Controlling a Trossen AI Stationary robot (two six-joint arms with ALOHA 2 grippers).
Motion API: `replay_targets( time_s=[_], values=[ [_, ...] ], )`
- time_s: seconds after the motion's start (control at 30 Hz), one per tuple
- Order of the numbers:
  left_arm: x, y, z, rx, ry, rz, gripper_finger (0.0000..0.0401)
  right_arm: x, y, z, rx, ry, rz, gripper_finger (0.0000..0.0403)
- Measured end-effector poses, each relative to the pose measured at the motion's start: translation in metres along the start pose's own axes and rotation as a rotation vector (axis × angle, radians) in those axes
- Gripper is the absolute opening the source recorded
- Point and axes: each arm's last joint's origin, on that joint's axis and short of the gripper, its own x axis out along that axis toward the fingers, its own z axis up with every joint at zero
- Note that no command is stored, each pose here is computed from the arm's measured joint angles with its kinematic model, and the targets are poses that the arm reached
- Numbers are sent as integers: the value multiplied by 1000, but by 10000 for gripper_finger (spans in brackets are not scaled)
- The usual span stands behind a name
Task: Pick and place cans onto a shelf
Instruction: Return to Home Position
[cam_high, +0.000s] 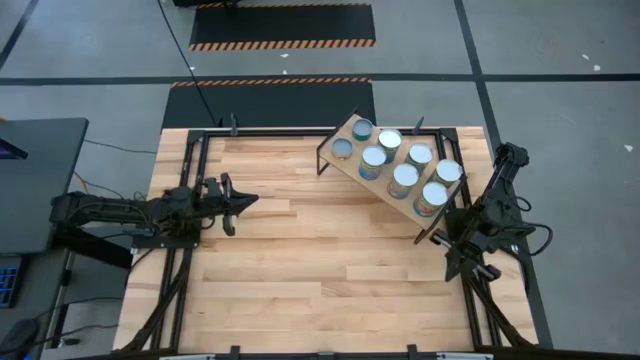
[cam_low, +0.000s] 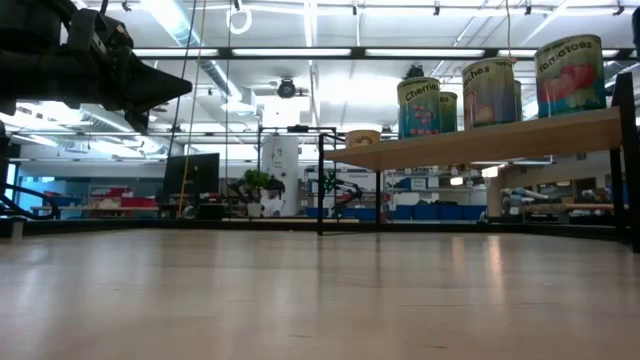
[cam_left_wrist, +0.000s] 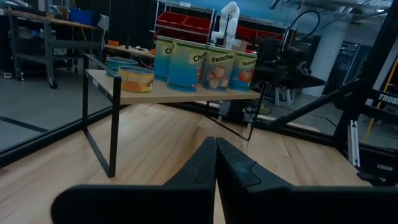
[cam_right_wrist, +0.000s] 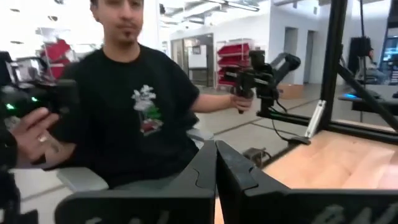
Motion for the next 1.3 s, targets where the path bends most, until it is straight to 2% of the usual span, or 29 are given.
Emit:
replay_targets(
  time_s=[0.4, 0.57, 0.87, 1.07, 1.3],
  values=[
    [0, 0, 0, 0, 0, 0, 13, -1, 1, -3, -13, 59, 31, 3],
    [0, 0, 0, -5, 1, -1, 13, -3, 1, 8, -32, 47, 31, 3],
    [0, -1, 0, -26, 7, -27, 13, -3, -1, 3, -86, -11, -34, 4],
    [0, -1, 0, -18, 7, -27, 13, -3, -5, 1, -95, -6, -175, 5],
    [0, 0, -4, -13, 41, -19, 13, -2, -5, 0, -89, 1, -147, 9]
  ],
)
